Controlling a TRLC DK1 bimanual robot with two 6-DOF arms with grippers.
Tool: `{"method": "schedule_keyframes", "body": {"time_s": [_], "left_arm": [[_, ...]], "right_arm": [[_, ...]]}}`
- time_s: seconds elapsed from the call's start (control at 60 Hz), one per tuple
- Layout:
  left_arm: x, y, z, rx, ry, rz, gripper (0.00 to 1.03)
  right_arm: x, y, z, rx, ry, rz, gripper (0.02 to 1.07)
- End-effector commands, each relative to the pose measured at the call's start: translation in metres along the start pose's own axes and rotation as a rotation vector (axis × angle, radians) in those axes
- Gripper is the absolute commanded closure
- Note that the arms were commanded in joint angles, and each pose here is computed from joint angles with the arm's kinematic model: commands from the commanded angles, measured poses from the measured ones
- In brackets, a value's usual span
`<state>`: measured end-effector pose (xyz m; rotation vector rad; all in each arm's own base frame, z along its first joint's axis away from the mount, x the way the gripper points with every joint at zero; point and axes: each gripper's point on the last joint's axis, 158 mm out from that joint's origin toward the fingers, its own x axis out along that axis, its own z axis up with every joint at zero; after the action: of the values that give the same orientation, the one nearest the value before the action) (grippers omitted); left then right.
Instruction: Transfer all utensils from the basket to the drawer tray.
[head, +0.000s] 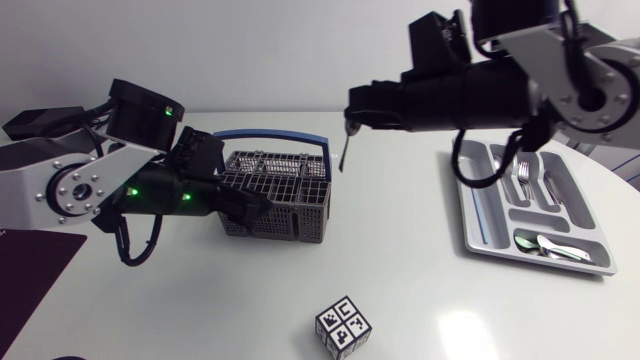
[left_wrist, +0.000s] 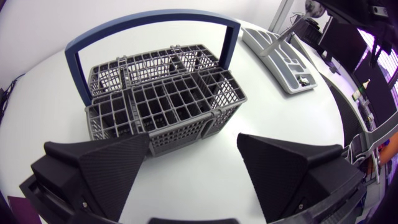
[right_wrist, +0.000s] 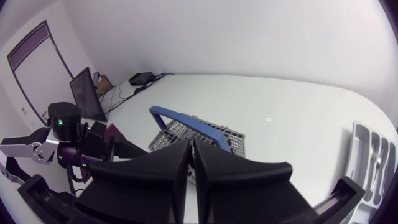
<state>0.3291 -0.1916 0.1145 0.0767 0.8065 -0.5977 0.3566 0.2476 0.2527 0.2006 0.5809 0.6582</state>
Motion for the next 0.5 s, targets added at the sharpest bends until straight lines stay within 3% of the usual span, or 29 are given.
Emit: {"method": "schedule_keyframes", "body": {"time_s": [0.0,0.3,0.483], "left_arm": [[-0.009,0.001,0.002,-0.027,-0.007,0.009,0.05],[-0.031,0.001,-0.004,-0.04,0.02,0.028,0.05],[-0.043,0.002,-0.007,-0.039,0.025,0.041,0.05]], "right_arm": [[-0.022,-0.015,0.003,0.001,-0.01,-0.032,0.99],[-0.082,-0.15,-0.062,0.05,0.178,-0.359,0.99],[-0.127,-0.233,-0.115,-0.005,0.311,-0.608,0.99]]}}
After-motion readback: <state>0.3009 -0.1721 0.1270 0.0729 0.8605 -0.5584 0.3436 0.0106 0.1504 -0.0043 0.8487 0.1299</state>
